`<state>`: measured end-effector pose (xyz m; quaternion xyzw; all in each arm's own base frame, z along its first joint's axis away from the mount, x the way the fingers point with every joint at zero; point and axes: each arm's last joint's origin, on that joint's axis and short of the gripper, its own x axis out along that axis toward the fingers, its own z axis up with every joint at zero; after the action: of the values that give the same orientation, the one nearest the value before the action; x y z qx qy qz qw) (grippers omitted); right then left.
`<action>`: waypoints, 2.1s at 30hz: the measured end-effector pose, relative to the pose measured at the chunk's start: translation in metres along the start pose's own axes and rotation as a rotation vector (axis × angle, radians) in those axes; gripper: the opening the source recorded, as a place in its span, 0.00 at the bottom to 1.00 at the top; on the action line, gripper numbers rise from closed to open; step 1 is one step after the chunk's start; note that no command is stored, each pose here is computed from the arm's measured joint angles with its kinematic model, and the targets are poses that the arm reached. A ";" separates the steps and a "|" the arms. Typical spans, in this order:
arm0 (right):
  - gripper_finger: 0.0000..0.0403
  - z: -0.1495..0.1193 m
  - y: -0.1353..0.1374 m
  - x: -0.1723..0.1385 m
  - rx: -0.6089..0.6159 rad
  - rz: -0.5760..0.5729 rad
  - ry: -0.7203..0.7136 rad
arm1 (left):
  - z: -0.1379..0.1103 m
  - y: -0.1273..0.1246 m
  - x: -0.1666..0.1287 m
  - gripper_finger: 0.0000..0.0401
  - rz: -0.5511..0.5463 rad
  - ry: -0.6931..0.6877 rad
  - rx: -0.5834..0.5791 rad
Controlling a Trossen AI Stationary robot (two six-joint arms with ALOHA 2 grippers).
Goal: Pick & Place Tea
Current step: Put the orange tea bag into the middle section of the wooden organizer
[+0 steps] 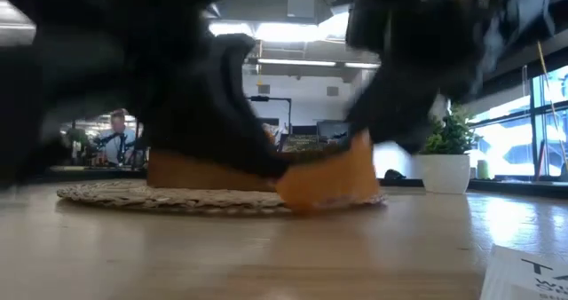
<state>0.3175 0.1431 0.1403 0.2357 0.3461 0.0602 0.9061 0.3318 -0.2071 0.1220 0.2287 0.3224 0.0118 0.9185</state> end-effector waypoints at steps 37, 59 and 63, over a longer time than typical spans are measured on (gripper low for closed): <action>0.38 0.075 0.045 -0.144 -0.429 -0.008 -0.321 | 0.067 0.090 -0.099 0.00 -0.032 -0.295 -1.237; 0.38 0.062 0.064 -0.109 -0.651 -0.456 -0.522 | 0.068 0.146 -0.134 0.00 0.200 -0.464 -1.493; 0.38 0.063 0.068 -0.099 -0.673 -0.391 -0.560 | 0.067 0.151 -0.130 0.00 0.221 -0.466 -1.502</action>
<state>0.2876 0.1522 0.2722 -0.1332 0.0877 -0.0687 0.9848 0.2877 -0.1218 0.3088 -0.4249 0.0030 0.2691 0.8643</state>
